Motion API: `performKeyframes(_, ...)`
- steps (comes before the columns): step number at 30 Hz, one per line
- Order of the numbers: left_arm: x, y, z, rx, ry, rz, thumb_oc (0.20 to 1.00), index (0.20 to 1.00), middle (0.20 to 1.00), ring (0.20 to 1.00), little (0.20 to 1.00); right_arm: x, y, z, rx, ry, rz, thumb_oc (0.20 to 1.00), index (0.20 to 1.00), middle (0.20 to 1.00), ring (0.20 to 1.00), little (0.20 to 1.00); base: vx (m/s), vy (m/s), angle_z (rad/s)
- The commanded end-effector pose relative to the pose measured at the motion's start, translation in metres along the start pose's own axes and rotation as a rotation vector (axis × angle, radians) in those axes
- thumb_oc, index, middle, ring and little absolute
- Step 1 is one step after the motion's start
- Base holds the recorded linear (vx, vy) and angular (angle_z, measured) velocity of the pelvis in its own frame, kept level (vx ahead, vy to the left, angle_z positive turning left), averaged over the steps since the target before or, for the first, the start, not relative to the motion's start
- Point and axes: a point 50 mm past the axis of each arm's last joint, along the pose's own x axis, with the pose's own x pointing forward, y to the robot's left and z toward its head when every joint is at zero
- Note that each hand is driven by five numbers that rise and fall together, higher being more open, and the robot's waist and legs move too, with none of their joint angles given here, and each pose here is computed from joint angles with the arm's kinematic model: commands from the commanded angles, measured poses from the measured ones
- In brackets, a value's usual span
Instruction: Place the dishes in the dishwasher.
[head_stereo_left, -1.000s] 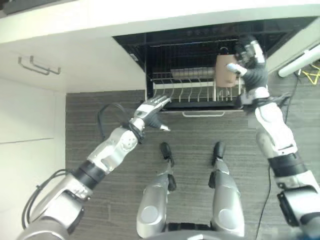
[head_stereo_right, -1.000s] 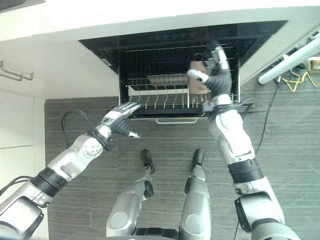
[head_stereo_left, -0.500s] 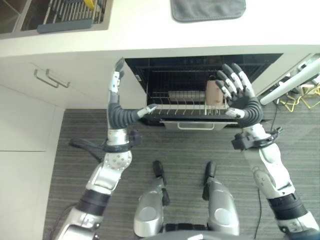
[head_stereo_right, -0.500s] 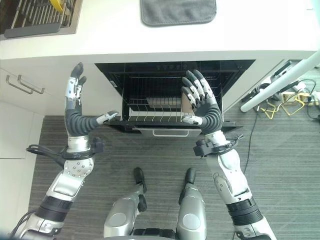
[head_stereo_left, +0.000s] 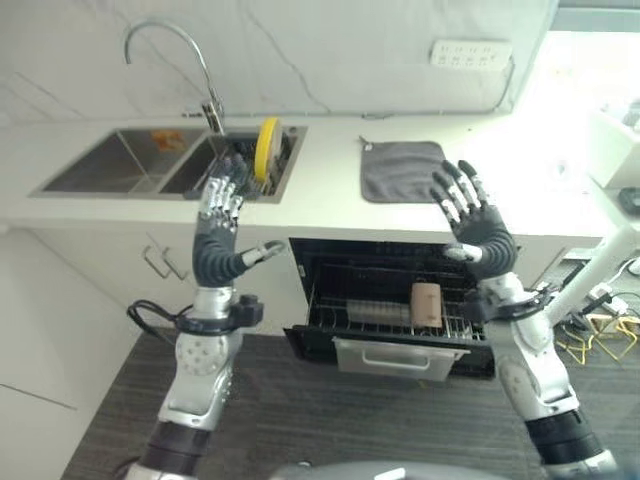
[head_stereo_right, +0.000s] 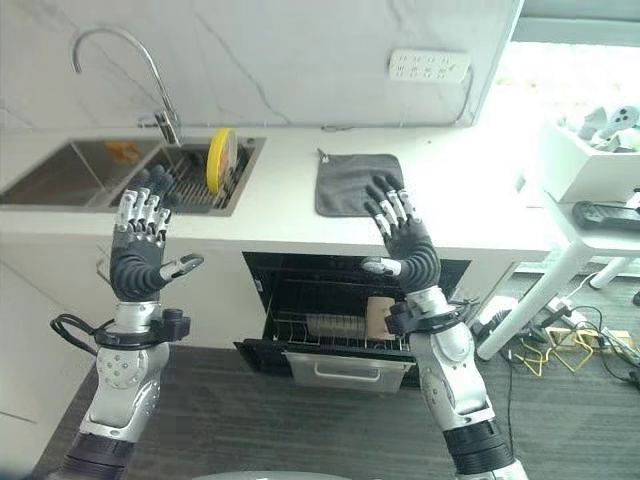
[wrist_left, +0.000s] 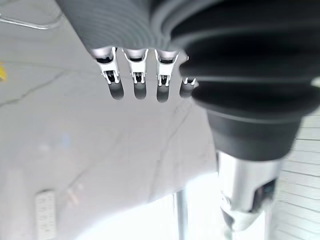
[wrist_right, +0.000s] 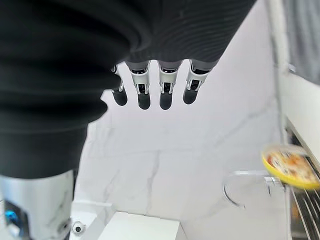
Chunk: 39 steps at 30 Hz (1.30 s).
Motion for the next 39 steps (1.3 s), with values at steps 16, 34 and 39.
performKeyframes(16, 0.004, 0.014, -0.013, 0.04, 0.146, -0.184, 1.0, 1.0, 1.0, 1.0, 1.0, -0.004, -0.017, 0.006, 0.016, -0.028, -0.04, 1.0, 1.0, 1.0, 1.0, 1.0, -0.02, -0.035, 0.0)
performKeyframes(34, 0.018, 0.021, -0.02, 0.211, 0.159, -0.238, 1.0, 1.0, 1.0, 1.0, 1.0, -0.023, -0.047, 0.007, 0.004, -0.029, -0.167, 1.0, 1.0, 1.0, 1.0, 1.0, 0.08, 0.347, 0.12)
performKeyframes(39, 0.008, 0.046, -0.007, 0.274, 0.179, -0.198, 1.0, 1.0, 1.0, 1.0, 1.0, -0.027, -0.046, 0.013, 0.009, -0.051, -0.152, 1.0, 1.0, 1.0, 1.0, 1.0, 0.18, 0.539, -0.19)
